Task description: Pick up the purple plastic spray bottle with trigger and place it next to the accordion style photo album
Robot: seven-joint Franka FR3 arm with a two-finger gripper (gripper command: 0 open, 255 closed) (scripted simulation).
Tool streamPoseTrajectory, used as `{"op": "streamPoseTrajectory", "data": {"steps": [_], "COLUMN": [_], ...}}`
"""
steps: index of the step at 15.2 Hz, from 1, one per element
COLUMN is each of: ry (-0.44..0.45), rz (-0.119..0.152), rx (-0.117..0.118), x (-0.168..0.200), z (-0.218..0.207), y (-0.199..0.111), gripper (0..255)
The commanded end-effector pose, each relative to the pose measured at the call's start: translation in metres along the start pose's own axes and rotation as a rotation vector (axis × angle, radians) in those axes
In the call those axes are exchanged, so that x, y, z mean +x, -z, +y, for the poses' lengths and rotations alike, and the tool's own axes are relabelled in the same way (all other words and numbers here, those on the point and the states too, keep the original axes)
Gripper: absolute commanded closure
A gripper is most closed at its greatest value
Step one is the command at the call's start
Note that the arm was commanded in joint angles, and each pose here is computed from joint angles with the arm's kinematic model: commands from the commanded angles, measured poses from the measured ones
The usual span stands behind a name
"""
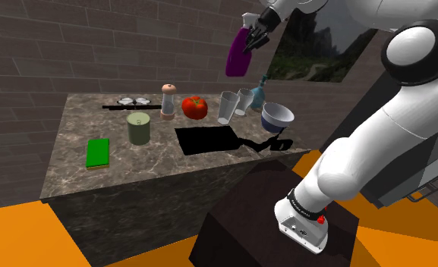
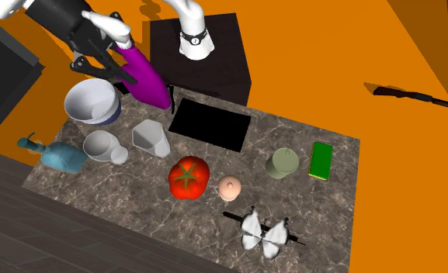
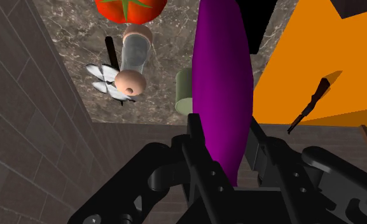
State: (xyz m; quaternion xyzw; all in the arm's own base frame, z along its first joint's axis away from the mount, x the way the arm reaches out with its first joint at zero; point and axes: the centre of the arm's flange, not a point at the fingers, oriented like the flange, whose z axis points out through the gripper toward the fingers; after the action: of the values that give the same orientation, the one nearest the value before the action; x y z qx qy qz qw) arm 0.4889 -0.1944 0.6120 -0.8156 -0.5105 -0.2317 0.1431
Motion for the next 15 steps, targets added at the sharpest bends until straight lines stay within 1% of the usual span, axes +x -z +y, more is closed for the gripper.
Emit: {"op": "streamPoseTrajectory", "data": {"steps": [1, 10, 15], "ry": [0.001, 0.001, 0.001], "rz": [0.001, 0.001, 0.001], "rx": [0.001, 0.001, 0.001], "x": [-0.023, -0.118, -0.131], "z": [-0.006, -0.032, -0.032], "y": [0.014, 0.074, 0.051], "gripper": [255, 255, 255]}}
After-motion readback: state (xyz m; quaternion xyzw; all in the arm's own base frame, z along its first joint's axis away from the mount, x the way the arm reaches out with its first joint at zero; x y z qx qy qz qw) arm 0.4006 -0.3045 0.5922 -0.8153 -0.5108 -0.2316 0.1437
